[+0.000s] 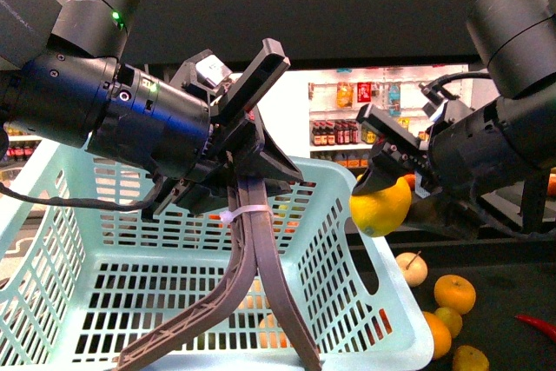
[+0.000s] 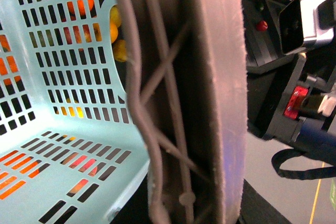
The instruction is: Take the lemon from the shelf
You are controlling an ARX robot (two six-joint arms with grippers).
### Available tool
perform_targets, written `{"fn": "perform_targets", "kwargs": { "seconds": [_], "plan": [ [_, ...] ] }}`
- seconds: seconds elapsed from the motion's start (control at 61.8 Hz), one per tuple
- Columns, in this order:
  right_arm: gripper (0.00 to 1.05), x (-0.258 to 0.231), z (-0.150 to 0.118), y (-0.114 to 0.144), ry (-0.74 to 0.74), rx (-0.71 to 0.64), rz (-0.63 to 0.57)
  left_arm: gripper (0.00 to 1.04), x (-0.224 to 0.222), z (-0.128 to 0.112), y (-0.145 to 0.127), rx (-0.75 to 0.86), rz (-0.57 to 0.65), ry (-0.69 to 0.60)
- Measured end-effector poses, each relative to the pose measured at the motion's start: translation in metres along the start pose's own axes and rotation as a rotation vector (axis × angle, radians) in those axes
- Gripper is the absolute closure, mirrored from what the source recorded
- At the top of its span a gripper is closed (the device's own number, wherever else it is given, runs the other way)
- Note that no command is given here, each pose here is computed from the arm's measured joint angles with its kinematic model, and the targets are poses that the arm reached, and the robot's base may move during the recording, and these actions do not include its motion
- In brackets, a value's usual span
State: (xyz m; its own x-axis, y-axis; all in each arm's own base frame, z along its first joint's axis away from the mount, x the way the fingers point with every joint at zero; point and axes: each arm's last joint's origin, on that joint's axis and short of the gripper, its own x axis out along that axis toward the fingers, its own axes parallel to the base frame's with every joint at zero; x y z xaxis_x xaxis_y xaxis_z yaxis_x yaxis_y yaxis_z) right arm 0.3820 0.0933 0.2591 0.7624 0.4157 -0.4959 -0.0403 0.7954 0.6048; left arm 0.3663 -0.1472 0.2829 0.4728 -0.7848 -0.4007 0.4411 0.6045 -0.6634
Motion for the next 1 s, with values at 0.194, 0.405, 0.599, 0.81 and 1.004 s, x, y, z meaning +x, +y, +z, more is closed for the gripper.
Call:
{"fn": "perform_targets", "kwargs": {
  "seconds": [0.194, 0.405, 0.599, 0.81, 1.004],
  "plan": [
    [0.47, 0.008, -0.02, 0.014, 0.035, -0.038, 0.039, 0.9, 0.0, 0.0, 0.0, 0.0, 0.0, 0.0],
    [0.18, 0.01, -0.022, 0.014, 0.01, -0.078, 0.043, 0.9, 0.0, 0.0, 0.0, 0.0, 0.001, -0.001],
    [0.03, -0.011, 0.005, -0.001, -0.113, -0.109, 0.066, 0.9, 0.001, 0.0, 0.0, 0.002, 0.004, -0.001],
    [0.02, -0.063, 0.053, -0.054, -0.332, -0.217, 0.108, 0.9, 0.001, 0.0, 0.001, 0.002, 0.002, 0.001],
    [0.02, -0.057, 0.043, -0.163, -0.284, -0.262, -0.078, 0.9, 0.001, 0.0, 0.001, 0.002, 0.003, 0.0]
  ]
}}
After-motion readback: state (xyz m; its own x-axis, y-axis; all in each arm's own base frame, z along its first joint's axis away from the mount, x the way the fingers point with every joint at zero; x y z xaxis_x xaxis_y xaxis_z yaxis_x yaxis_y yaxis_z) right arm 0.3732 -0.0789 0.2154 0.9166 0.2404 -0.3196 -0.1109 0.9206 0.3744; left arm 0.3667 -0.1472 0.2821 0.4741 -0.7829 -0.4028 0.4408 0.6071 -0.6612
